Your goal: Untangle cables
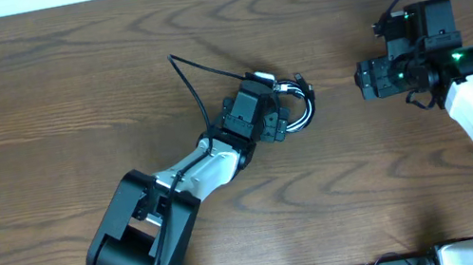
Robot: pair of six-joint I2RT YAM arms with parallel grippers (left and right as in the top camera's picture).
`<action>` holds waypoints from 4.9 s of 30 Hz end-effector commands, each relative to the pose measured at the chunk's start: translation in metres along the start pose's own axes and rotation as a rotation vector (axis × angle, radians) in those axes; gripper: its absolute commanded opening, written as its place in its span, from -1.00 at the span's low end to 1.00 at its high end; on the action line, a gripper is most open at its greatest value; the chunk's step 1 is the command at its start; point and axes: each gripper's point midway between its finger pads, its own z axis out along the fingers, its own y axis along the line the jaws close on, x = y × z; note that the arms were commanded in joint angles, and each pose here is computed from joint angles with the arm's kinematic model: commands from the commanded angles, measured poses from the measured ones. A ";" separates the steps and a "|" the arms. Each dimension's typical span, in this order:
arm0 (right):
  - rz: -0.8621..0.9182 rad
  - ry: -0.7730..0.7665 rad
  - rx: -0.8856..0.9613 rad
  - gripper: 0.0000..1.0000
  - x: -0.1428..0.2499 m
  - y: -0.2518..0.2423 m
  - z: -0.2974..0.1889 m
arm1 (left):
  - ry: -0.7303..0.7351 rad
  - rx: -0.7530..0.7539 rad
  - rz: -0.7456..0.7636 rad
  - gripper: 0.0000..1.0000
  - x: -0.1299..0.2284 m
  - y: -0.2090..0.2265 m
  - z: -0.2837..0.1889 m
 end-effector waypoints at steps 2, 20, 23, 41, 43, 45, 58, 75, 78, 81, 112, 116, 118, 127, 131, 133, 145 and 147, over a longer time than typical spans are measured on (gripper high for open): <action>-0.005 -0.014 -0.015 0.68 -0.006 0.008 -0.003 | 0.003 -0.001 -0.030 0.76 -0.002 -0.001 0.006; -0.004 -0.012 -0.014 0.72 -0.005 0.008 -0.003 | 0.023 0.038 -0.029 0.31 0.002 -0.008 0.006; -0.003 -0.006 -0.014 0.72 -0.004 0.008 -0.003 | 0.025 0.038 -0.029 0.31 0.003 -0.008 0.006; -0.003 0.000 0.009 0.75 -0.002 0.004 -0.003 | 0.061 0.037 -0.068 0.06 0.013 -0.008 0.009; -0.003 0.001 0.012 0.75 -0.002 0.003 -0.003 | 0.078 0.052 -0.083 0.06 0.018 -0.010 0.013; -0.003 0.001 0.013 0.75 -0.002 0.003 -0.003 | 0.105 0.085 -0.083 0.06 0.026 -0.016 0.017; -0.003 0.001 0.046 0.79 -0.002 -0.002 -0.003 | 0.096 0.131 -0.131 -0.85 0.023 -0.024 0.019; -0.018 0.029 -0.288 0.99 0.003 0.061 -0.004 | -0.335 0.252 -0.153 -0.85 -0.113 -0.037 -0.127; -0.015 0.042 -0.293 0.98 0.006 0.064 -0.001 | -0.345 0.255 -0.153 -0.85 -0.115 -0.037 -0.133; -0.008 0.064 -0.299 0.98 0.009 0.069 0.005 | -0.338 0.253 -0.153 -0.85 -0.114 -0.037 -0.132; -0.190 0.116 -0.276 0.98 0.023 0.131 0.083 | -0.091 -0.035 -0.276 0.23 -0.053 0.091 -0.113; -0.262 0.103 -0.295 0.99 0.028 0.157 0.101 | -0.071 0.085 -0.178 0.31 -0.051 0.074 -0.113; -0.311 0.104 -0.311 0.99 0.034 0.170 0.110 | -0.065 0.116 -0.176 0.33 -0.050 0.073 -0.114; -0.399 0.087 -0.257 0.98 0.045 0.191 0.132 | -0.029 0.065 -0.268 0.33 -0.036 0.112 -0.118; -0.411 0.083 -0.209 0.99 0.044 0.184 0.134 | -0.011 0.041 -0.311 0.33 -0.030 0.126 -0.120; -0.422 0.076 -0.184 0.98 0.042 0.180 0.135 | 0.000 0.042 -0.322 0.33 -0.027 0.127 -0.120; -0.441 0.033 -0.084 0.99 0.030 0.165 0.138 | 0.021 0.091 -0.328 0.33 -0.023 0.117 -0.121; -0.441 0.035 -0.084 0.99 0.031 0.165 0.142 | 0.029 0.091 -0.330 0.33 -0.021 0.117 -0.121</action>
